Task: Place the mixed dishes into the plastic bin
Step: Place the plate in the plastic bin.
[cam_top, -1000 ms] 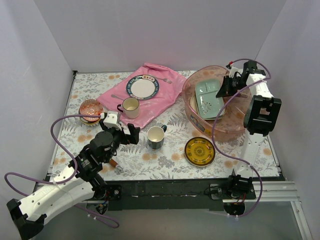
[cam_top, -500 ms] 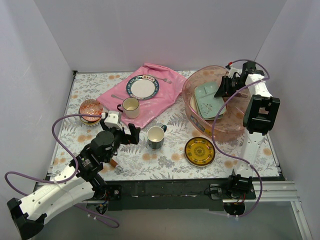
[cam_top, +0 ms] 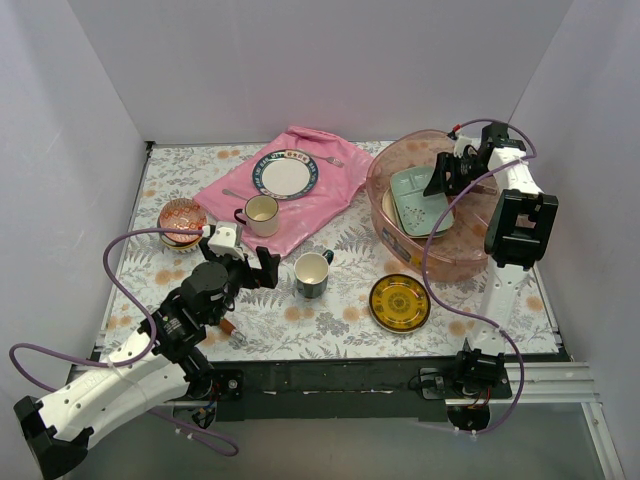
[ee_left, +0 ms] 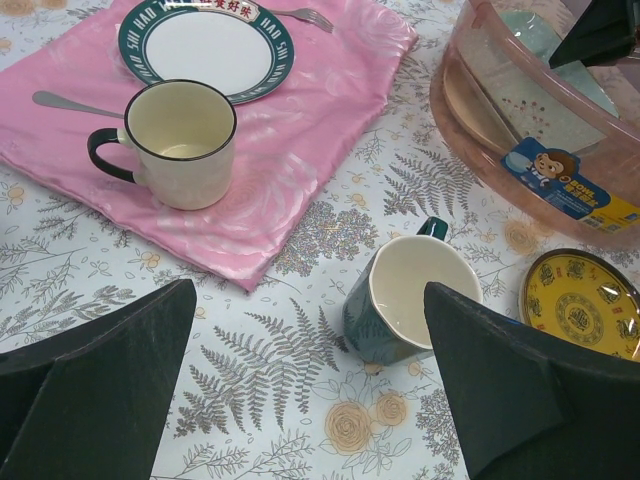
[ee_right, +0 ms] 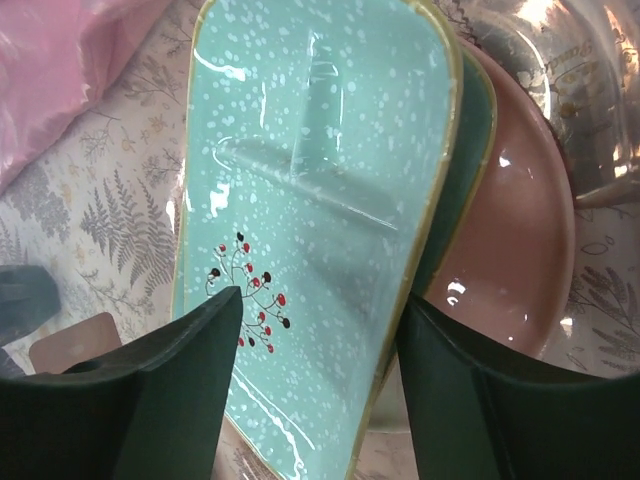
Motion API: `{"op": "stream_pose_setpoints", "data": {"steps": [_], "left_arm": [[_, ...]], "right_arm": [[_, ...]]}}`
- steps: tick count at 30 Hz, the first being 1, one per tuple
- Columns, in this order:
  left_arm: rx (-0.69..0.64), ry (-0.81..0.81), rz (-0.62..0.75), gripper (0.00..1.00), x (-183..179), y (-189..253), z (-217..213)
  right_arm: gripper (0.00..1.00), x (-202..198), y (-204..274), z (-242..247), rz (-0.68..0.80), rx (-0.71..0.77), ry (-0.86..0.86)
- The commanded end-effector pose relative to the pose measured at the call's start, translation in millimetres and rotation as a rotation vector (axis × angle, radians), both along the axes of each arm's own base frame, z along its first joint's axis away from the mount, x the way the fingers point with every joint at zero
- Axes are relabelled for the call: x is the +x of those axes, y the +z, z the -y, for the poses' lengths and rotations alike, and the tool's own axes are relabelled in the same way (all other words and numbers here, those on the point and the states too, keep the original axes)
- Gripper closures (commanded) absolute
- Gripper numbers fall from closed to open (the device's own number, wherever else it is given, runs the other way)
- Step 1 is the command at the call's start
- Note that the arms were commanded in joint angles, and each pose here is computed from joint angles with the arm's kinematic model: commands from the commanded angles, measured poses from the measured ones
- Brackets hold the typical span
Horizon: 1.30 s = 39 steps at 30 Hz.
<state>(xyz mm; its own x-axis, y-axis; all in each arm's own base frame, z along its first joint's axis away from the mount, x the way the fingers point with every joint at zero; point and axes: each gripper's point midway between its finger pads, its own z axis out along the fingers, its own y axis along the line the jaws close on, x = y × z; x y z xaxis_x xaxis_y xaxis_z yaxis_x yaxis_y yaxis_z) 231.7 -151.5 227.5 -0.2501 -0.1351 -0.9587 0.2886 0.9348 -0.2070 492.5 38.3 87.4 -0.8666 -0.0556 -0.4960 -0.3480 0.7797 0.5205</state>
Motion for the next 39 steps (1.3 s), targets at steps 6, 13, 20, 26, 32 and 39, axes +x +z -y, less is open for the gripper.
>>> {"op": "stream_pose_setpoints", "data": {"steps": [6, 13, 20, 26, 32, 39], "left_arm": [[-0.003, 0.020, 0.028, 0.02, 2, 8, -5], [-0.013, 0.019, 0.033, 0.02, 0, 10, -6], [-0.019, 0.018, 0.038, 0.02, 0, 12, -7], [-0.026, 0.015, 0.041, 0.02, -1, 14, -6], [-0.024, 0.016, 0.040, 0.02, -1, 13, -7], [-0.027, 0.013, 0.042, 0.02, -1, 14, -6]], "right_arm": [[0.19, 10, 36, 20, 0.120, -0.088, -0.021], [0.13, 7, 42, 26, 0.137, -0.131, -0.023], [0.09, 4, 46, 33, 0.149, -0.181, -0.021], [0.07, 0, 49, 37, 0.160, -0.215, -0.015], [0.05, -7, 60, 36, 0.188, -0.225, 0.008], [0.04, -19, 77, 35, 0.234, -0.243, 0.030]]}}
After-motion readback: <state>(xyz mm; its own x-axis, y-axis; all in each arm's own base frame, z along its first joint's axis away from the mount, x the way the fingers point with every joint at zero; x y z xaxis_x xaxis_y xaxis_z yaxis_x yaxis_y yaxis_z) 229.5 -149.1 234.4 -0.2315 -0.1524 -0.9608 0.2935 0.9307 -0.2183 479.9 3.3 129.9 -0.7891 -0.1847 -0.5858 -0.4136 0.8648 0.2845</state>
